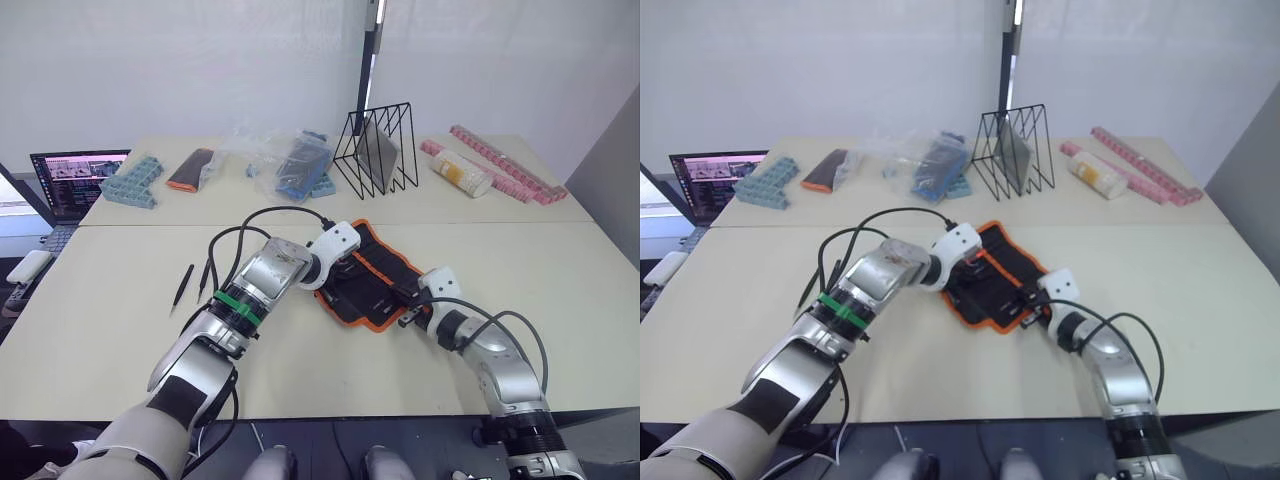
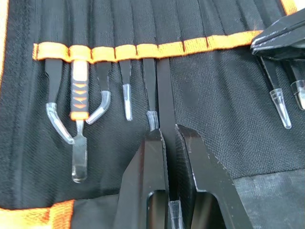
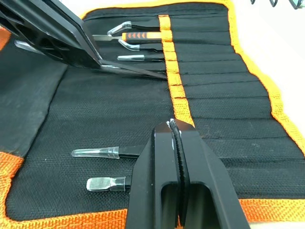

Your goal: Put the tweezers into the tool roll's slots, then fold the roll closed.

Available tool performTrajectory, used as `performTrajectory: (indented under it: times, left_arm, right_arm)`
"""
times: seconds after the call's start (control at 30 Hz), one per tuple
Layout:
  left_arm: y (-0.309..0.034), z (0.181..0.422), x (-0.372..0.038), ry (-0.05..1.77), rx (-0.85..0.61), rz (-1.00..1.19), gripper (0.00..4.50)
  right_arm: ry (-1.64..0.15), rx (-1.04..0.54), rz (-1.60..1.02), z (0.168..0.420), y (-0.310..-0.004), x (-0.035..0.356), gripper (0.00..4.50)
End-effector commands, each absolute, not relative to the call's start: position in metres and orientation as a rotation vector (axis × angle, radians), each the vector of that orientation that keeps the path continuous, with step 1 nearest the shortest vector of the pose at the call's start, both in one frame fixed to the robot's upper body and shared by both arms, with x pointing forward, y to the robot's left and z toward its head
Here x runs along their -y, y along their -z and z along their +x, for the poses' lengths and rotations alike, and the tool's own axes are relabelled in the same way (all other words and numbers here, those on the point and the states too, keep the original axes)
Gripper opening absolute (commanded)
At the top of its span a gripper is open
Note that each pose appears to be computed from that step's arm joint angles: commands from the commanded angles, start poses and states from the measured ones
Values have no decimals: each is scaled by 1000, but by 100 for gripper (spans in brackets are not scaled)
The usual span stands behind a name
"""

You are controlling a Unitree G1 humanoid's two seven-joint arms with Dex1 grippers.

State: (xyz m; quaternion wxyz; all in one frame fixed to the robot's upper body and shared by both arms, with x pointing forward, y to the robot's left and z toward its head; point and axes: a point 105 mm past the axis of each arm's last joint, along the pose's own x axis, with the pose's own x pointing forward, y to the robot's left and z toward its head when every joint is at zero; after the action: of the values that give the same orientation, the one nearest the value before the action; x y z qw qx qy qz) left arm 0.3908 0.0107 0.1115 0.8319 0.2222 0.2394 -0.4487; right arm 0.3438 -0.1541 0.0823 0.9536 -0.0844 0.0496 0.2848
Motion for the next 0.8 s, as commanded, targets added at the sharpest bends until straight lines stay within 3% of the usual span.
performTrajectory:
  times: [0.03, 0.27, 0.8]
  left_arm:
    - [-114, 393, -4, 980, -469, 510, 3]
    - [-109, 393, -5, 995, -474, 539, 3]
    - [-111, 391, -10, 992, -463, 564, 3]
  right_arm:
    - [-569, -58, -172, 345, -95, 154, 0]
    - [-553, -21, -170, 349, -112, 163, 0]
    - [-574, -216, -203, 353, -63, 168, 0]
